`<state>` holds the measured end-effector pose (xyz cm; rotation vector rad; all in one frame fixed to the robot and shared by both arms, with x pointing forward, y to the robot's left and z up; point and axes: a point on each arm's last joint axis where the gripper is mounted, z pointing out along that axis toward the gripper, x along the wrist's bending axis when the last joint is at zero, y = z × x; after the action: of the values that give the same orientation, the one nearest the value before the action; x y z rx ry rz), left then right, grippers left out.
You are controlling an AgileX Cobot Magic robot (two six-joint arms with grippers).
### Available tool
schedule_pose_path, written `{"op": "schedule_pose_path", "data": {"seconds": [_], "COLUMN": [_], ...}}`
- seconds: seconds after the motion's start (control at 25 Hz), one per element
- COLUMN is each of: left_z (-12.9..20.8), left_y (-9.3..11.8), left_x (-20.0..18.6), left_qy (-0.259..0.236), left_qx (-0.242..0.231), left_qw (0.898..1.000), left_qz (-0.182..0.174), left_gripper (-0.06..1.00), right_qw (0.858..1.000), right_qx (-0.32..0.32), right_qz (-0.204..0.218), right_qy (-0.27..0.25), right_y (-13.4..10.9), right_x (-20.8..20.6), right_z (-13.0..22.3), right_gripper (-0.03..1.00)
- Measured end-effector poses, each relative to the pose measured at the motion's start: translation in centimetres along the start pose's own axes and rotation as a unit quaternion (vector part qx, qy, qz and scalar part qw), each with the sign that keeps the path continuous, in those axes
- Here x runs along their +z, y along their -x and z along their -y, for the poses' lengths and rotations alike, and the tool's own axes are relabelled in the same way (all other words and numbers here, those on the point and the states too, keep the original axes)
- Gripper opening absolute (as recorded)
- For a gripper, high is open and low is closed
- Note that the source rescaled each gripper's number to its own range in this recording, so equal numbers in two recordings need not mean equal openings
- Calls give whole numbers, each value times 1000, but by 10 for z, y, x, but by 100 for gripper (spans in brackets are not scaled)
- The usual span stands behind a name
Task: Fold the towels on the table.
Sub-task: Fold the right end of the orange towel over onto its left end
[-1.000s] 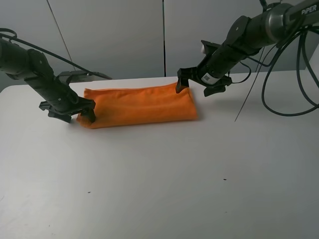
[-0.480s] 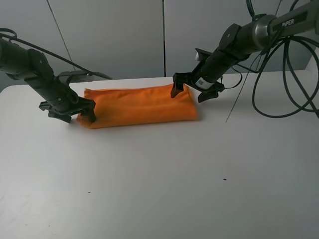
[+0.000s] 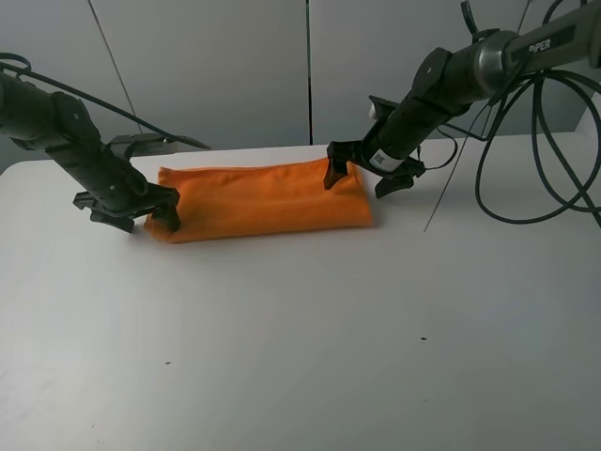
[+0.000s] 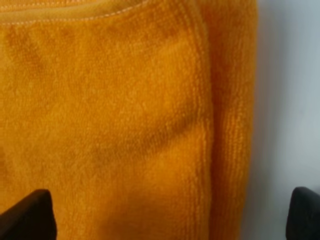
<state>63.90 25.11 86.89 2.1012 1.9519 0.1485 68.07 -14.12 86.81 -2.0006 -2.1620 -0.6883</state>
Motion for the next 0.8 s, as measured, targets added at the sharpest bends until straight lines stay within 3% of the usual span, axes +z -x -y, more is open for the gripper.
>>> {"op": "schedule_pose_path", "data": {"seconds": [0.48, 0.8], "left_z": [0, 0], "left_y": [0, 0], "left_x": [0, 0], "left_qy": [0, -3], "left_qx": [0, 0], "left_qw": [1000, 1000], "left_qz": [0, 0], "left_gripper": [100, 100], "right_qw": [996, 994], "right_qx": [27, 9], "right_qz": [-81, -104], "right_qy": [-2, 3], "right_y": [-11, -33], "right_x": [11, 19], "right_z": [0, 5], "right_gripper": [100, 100]}}
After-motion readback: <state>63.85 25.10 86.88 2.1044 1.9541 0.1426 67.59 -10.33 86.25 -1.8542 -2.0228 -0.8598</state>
